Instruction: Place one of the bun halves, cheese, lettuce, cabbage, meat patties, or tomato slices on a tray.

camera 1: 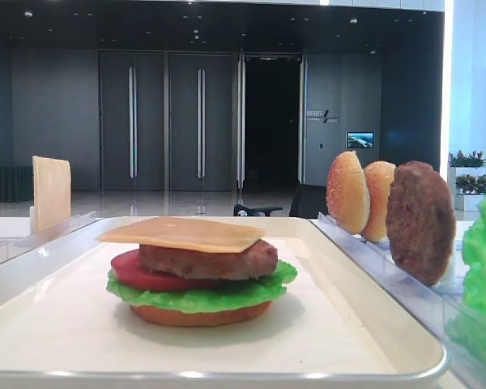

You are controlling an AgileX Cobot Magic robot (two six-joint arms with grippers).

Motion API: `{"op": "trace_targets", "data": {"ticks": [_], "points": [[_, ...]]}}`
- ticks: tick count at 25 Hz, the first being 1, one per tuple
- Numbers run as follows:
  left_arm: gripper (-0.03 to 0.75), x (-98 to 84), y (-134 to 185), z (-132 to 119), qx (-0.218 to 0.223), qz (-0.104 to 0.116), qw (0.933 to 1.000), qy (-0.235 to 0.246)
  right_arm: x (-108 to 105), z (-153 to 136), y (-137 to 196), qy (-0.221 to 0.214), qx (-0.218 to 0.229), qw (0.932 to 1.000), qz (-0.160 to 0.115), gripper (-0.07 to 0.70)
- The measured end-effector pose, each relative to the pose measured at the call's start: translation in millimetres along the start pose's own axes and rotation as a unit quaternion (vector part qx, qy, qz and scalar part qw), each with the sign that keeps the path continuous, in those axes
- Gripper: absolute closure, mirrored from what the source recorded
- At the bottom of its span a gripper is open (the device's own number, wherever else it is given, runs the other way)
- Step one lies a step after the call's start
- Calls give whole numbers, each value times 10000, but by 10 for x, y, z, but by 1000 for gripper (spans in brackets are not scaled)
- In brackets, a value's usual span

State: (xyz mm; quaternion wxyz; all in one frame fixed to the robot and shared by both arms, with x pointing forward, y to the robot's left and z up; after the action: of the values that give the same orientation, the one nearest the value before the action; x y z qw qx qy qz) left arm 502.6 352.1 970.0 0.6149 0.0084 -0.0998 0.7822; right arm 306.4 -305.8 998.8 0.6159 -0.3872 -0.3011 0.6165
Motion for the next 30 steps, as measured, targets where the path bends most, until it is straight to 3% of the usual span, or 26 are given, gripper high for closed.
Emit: {"op": "trace_targets", "data": {"ticks": [9,14,20,30], "points": [[167,89,793,312,-808,214,9959,336,0,0,0,0,0,10000,0,104],[167,145,1202,355,-1401,299,9886,453,0,0,0,0,0,10000,0,104],[167,167,1640,186,-2080,391,9755,598,0,0,0,0,0,10000,0,104],[177,205,1821,413,-3729,573,9217,902,9,0,-1,-70,-9,10000,53,104]]}}
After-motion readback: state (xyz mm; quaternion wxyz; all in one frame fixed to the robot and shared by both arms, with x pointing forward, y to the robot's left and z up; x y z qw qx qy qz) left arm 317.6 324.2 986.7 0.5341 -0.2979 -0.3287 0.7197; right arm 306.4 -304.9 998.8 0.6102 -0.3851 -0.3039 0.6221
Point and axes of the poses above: a point on each arm's last joint axis where the gripper is mounted, z pointing back along that axis away from the gripper, x along the wrist's bending axis when the last joint is at zero, y = z × x, the point moved 9 cm from there along -z, pointing out along that axis toward the gripper, and after that the axes turned 7 degrees about z, right-handed, at the moved point
